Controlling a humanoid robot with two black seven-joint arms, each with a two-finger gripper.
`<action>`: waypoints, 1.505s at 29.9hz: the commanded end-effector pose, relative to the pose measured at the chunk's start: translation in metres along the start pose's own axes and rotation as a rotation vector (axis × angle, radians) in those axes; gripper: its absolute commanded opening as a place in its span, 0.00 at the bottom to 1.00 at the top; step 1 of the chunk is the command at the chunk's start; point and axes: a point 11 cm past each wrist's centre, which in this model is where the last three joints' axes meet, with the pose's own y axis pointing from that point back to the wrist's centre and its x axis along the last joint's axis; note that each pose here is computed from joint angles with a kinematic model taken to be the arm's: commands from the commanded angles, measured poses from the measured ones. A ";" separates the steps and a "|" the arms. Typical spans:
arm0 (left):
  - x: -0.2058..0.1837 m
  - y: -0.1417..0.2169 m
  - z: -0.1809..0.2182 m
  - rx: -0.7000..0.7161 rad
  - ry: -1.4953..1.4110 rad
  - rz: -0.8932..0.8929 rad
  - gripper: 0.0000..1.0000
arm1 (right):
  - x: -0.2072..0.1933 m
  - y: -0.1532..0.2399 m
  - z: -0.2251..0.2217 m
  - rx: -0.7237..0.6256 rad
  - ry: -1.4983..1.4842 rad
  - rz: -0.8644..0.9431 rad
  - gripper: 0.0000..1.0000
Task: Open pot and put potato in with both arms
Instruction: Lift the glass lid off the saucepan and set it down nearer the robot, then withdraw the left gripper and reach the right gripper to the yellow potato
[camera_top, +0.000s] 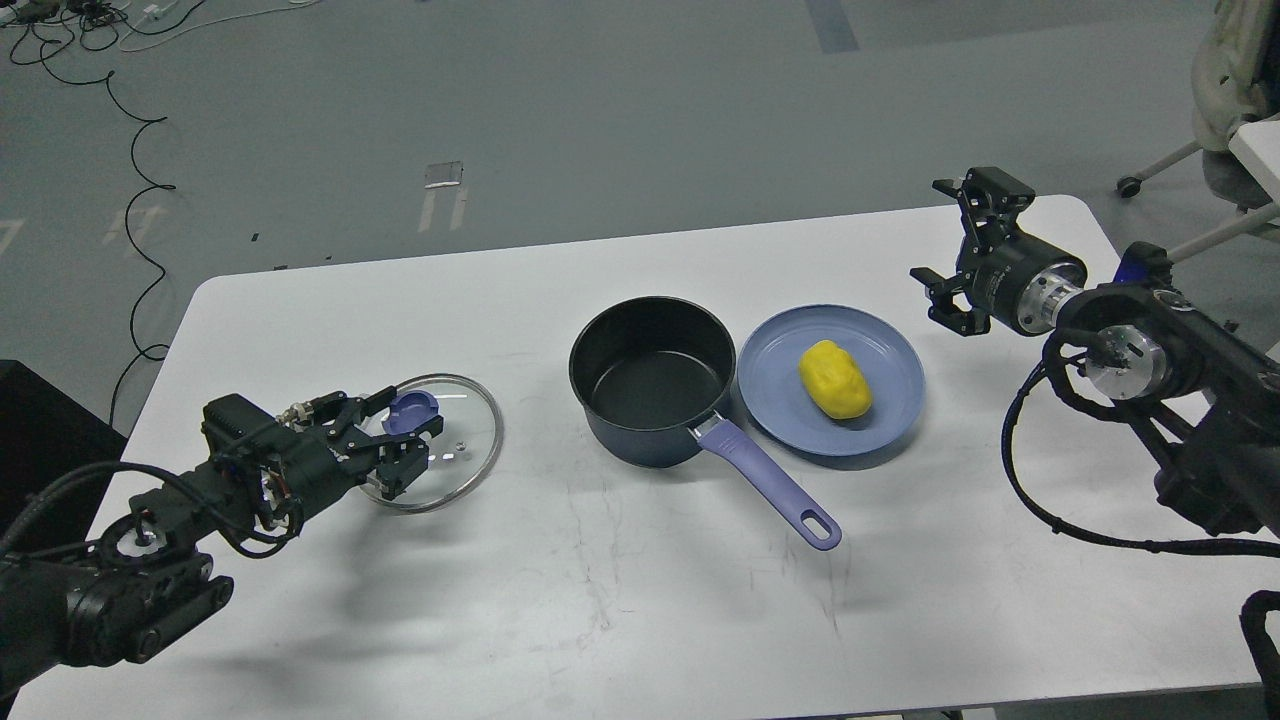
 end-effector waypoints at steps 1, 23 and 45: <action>-0.007 0.005 -0.006 0.024 -0.001 -0.016 0.92 | 0.001 0.001 -0.001 0.000 0.005 0.001 1.00; 0.154 0.000 -0.063 0.170 0.616 0.371 0.98 | -0.048 0.009 -0.008 -0.147 1.143 -0.269 1.00; 0.235 -0.010 -0.059 -0.135 1.592 0.460 0.98 | -0.068 -0.005 0.064 -0.250 1.371 -0.405 0.98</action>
